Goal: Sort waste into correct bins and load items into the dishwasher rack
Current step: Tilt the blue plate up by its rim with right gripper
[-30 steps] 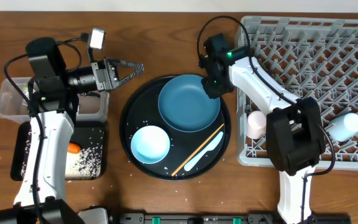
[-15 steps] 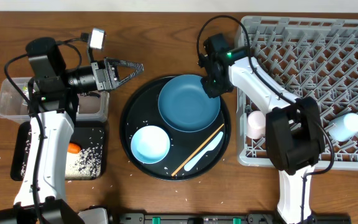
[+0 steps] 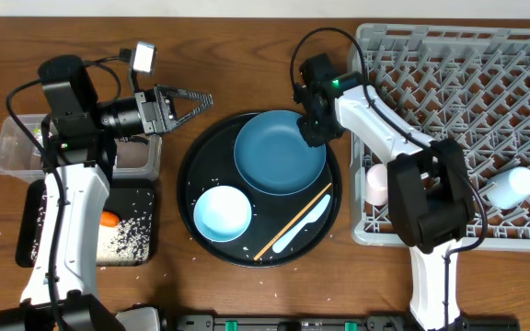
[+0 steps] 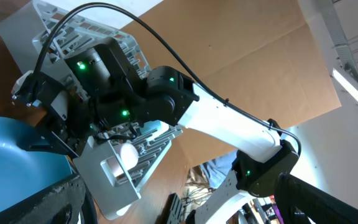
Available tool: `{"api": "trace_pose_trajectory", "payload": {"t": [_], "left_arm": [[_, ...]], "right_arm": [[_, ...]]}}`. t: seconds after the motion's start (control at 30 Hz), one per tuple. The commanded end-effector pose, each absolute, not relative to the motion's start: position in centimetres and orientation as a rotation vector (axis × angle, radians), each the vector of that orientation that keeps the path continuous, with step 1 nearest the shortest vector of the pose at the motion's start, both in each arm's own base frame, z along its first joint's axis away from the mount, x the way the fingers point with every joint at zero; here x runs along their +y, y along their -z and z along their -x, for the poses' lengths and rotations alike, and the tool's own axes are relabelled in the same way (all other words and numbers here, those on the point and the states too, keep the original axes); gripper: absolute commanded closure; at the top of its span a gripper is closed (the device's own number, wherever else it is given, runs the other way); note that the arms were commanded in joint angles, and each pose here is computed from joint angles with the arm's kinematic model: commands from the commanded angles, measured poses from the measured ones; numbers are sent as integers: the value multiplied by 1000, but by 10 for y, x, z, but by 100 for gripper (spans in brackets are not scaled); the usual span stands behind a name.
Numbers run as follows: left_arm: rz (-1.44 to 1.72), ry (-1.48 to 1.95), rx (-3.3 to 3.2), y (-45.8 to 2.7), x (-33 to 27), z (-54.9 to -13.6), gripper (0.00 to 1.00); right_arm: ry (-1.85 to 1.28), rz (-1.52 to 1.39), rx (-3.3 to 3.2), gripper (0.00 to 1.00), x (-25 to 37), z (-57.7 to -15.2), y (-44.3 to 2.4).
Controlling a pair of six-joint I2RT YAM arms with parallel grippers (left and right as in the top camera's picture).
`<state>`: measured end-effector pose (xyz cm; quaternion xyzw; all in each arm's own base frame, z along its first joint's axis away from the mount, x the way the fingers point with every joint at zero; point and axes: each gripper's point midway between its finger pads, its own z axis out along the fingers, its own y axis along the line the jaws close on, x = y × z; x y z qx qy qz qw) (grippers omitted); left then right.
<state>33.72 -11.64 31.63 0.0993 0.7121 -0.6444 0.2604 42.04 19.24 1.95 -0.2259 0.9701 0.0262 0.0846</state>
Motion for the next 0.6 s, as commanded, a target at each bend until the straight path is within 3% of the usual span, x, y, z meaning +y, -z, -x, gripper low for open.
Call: {"api": "trace_pose_trajectory", "payload": {"t": [0.0, 0.1, 0.2, 0.57], "left_arm": [[-290, 1742, 1918, -317, -116, -336, 2], [-290, 1742, 1918, -317, -116, -336, 2], [-290, 1742, 1918, -317, -116, -336, 2], [-290, 1743, 1918, -317, -116, -336, 2]], "right_arm": [[-134, 704, 2914, 81, 207, -410, -12], [-167, 711, 2915, 87, 212, -408, -12], [-166, 720, 2913, 99, 214, -406, -12], [-173, 707, 2889, 99, 215, -413, -27]]}}
